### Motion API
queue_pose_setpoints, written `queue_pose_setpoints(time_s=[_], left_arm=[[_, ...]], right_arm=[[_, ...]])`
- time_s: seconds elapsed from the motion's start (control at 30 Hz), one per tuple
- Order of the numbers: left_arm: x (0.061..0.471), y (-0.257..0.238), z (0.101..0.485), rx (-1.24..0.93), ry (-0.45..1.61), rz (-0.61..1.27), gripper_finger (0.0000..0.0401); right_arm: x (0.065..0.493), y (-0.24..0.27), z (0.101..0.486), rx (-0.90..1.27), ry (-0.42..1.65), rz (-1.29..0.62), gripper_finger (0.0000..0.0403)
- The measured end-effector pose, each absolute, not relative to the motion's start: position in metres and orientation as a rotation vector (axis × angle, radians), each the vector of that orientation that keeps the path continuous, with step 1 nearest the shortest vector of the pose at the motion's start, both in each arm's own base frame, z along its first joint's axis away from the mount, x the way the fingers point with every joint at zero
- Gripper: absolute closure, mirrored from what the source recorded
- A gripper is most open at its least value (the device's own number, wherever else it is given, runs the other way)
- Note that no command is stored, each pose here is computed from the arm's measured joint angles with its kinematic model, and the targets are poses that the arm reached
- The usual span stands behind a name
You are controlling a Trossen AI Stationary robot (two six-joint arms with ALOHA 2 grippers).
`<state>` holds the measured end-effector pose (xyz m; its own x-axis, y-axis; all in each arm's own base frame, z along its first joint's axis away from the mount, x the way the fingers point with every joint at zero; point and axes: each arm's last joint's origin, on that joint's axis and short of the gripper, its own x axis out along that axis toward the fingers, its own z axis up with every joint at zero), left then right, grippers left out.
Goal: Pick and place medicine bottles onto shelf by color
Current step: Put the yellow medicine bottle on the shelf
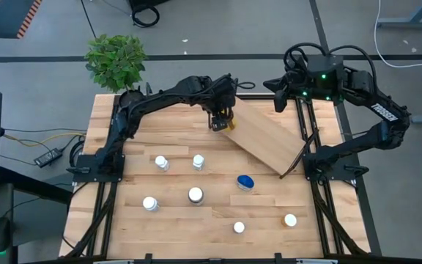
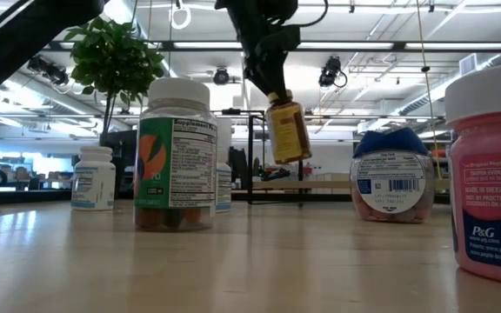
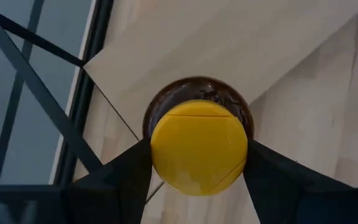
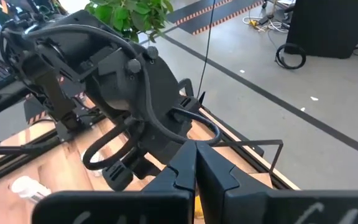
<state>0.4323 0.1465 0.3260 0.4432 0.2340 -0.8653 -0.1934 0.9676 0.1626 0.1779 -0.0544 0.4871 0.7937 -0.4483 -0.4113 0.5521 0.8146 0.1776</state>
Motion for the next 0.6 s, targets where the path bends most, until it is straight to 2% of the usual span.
queue_pose_setpoints(time_s=[0.37, 0.6], left_arm=[[0.440, 0.156, 0.309, 0.226, 1.132, 0.163, 0.0166], [0.442, 0.160, 0.304, 0.251, 1.137, 0.156, 0.0163]], right_arm=[[0.178, -0.054, 0.487, 0.321, 0.362, -0.549, 0.0391], [0.178, -0.054, 0.487, 0.344, 0.355, -0.554, 0.0391]])
